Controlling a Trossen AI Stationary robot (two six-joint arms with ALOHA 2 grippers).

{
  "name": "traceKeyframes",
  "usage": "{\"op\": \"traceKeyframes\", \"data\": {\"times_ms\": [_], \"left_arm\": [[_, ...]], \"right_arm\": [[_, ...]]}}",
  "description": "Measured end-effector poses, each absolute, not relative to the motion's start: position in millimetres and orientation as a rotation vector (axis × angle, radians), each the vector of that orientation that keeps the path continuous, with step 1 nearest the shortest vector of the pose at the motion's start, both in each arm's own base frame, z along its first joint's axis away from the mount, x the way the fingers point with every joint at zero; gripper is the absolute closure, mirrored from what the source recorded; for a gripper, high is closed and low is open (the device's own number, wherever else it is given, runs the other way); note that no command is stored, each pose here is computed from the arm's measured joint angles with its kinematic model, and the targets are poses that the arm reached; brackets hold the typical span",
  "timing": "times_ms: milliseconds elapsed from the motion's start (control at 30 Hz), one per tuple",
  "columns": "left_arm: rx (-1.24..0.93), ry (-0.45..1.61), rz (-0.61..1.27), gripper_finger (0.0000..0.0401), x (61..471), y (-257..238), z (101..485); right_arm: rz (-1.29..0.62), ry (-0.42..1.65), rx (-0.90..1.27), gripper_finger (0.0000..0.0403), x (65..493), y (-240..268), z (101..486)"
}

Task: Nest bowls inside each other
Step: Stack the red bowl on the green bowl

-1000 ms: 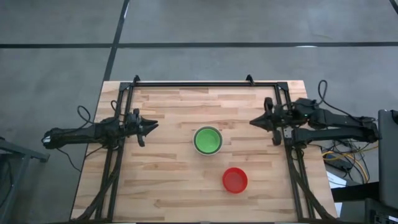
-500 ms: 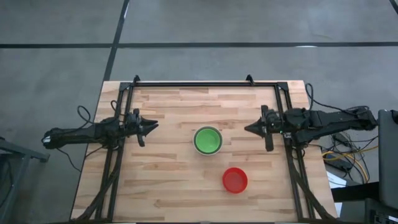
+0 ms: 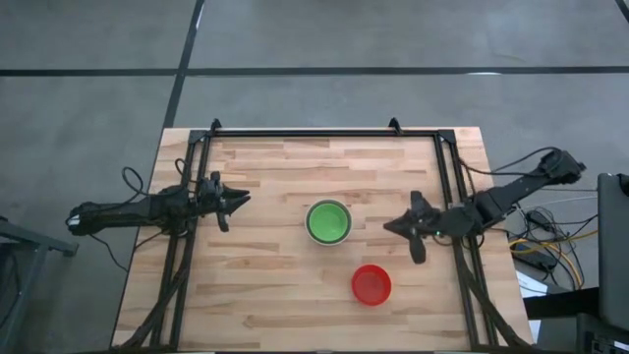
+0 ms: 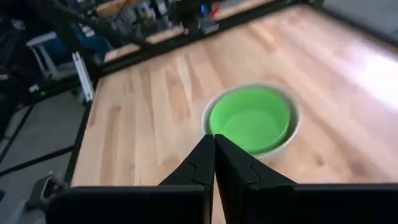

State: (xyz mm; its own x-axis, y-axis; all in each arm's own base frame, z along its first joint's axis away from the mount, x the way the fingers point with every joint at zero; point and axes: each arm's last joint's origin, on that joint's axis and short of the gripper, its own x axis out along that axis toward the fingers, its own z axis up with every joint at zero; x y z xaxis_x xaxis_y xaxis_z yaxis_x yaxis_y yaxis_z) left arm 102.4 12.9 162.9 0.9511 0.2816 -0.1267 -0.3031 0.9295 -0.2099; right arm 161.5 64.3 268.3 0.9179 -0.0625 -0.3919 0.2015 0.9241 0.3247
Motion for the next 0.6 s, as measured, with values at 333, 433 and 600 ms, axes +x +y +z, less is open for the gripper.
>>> {"op": "traceKeyframes", "data": {"times_ms": [333, 433, 600], "left_arm": [[-0.230, 0.095, 0.300, 0.0318, 102, 13, 163], [-0.230, 0.095, 0.300, 0.0318, 102, 13, 163], [-0.230, 0.095, 0.300, 0.0318, 102, 13, 163]], "right_arm": [[-0.121, 0.485, 0.476, 0.0394, 175, 88, 262], [-0.143, 0.550, 0.523, 0.0394, 180, 92, 263], [-0.111, 0.679, 0.574, 0.0394, 189, 102, 263]]}}
